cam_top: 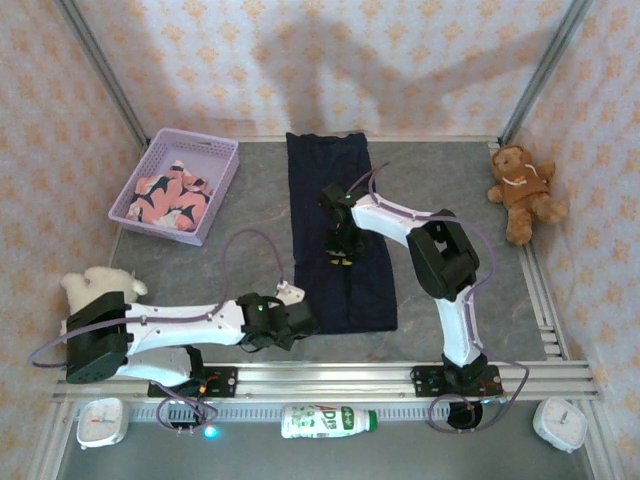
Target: Fold and stack the mixed laundry pile
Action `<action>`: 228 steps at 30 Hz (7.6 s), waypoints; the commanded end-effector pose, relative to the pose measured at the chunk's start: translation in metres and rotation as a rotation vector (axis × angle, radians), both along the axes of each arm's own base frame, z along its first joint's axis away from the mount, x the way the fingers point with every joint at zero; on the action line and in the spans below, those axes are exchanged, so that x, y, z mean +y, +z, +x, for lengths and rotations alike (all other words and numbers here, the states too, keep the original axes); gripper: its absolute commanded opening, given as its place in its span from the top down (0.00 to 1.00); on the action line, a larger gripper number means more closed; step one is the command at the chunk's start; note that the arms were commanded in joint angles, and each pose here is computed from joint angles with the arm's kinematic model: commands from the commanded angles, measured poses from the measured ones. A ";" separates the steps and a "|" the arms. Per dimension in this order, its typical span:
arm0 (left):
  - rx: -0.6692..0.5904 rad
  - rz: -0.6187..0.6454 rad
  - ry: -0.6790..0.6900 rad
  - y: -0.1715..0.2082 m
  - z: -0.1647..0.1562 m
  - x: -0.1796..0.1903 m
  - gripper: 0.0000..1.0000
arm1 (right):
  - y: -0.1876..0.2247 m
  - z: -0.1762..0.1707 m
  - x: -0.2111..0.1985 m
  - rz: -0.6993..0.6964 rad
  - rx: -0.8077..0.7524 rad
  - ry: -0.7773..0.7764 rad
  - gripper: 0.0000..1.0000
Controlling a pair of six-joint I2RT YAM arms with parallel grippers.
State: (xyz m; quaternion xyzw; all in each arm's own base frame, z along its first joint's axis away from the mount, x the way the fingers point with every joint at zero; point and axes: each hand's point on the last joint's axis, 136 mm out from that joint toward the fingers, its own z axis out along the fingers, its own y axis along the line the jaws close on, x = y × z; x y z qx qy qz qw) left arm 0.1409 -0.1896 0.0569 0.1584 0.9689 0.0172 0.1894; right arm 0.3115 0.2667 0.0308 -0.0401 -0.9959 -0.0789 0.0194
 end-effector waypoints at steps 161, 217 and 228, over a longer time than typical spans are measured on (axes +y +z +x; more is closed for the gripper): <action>0.201 -0.199 0.553 -0.033 0.154 -0.011 0.53 | 0.002 -0.004 -0.129 0.114 -0.048 -0.382 0.69; 0.207 -0.215 0.696 0.008 0.056 0.034 1.00 | 0.037 -0.126 -0.135 0.102 0.034 -0.264 1.00; -0.051 -0.330 0.695 0.096 0.145 0.011 1.00 | 0.119 -0.043 -0.113 0.137 -0.155 -0.258 1.00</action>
